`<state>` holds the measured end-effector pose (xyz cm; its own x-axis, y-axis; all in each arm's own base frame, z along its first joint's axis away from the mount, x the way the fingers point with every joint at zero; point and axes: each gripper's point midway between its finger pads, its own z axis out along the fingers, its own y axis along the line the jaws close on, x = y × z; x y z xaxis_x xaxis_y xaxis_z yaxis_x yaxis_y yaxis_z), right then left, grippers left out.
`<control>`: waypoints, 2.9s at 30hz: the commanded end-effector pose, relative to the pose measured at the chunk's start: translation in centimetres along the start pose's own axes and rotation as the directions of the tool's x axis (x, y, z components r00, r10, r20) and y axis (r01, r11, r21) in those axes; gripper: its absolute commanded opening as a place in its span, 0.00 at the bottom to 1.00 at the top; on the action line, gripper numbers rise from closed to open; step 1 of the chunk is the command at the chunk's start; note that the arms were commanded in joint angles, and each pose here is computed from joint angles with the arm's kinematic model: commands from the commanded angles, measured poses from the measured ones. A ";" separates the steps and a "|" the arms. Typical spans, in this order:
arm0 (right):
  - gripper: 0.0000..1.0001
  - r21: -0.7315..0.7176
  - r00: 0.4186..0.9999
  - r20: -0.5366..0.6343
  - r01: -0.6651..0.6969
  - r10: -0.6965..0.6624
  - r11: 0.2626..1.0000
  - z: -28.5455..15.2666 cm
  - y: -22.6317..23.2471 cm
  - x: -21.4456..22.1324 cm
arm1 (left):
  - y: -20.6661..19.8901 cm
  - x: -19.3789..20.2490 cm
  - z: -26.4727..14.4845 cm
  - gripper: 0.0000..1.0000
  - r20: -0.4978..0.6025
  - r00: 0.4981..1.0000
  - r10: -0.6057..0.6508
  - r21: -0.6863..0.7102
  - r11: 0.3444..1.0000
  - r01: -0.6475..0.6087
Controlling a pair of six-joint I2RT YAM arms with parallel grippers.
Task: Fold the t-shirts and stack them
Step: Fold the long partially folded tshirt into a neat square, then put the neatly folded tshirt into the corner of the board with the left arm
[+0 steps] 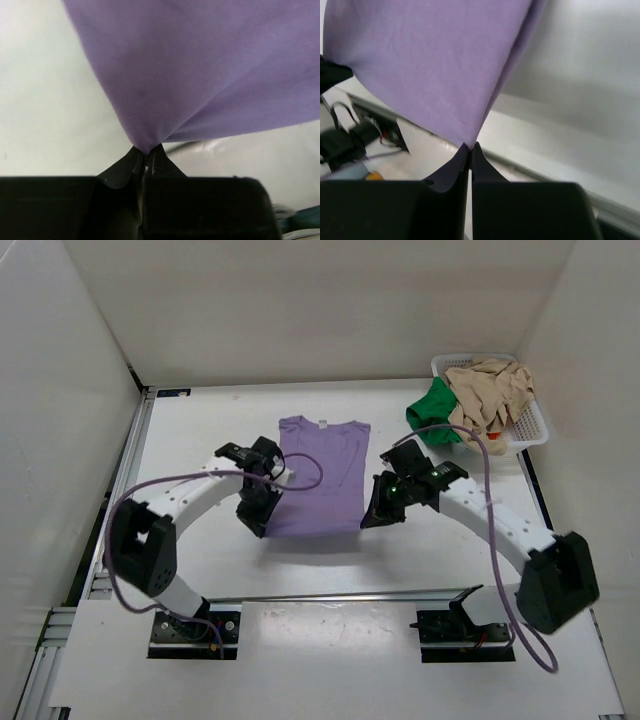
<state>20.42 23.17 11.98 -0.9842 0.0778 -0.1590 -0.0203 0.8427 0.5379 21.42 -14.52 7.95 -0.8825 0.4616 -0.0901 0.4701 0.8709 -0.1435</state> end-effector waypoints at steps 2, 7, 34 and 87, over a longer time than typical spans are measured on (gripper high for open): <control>0.00 0.103 0.998 -0.030 0.052 -0.049 0.993 -3.4 -1.5 4.7 | 1.1 6.8 -3.7 0.10 -0.156 0.983 0.094 -0.181 0.976 -0.122; 0.00 0.059 0.999 0.005 0.035 -0.036 0.998 -7.0 0.2 7.0 | 0.5 6.0 -7.8 0.10 -0.052 0.985 0.166 -0.235 0.956 -0.174; 0.00 0.190 0.984 0.173 -0.086 0.053 0.978 -4.4 -2.8 -9.2 | 4.8 -15.2 -10.1 0.10 0.332 0.943 0.002 -0.215 0.974 0.074; 0.01 0.182 0.945 0.266 -0.241 0.188 0.953 11.3 -5.0 -25.2 | 13.0 -24.8 2.2 0.34 0.364 0.923 -0.124 -0.137 0.973 0.185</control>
<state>44.06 25.39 2.85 -0.9400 0.2878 -0.1831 0.1853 0.8815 0.4343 47.52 -15.95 4.09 -0.8883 0.2847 -0.3603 0.3186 0.9472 -0.0371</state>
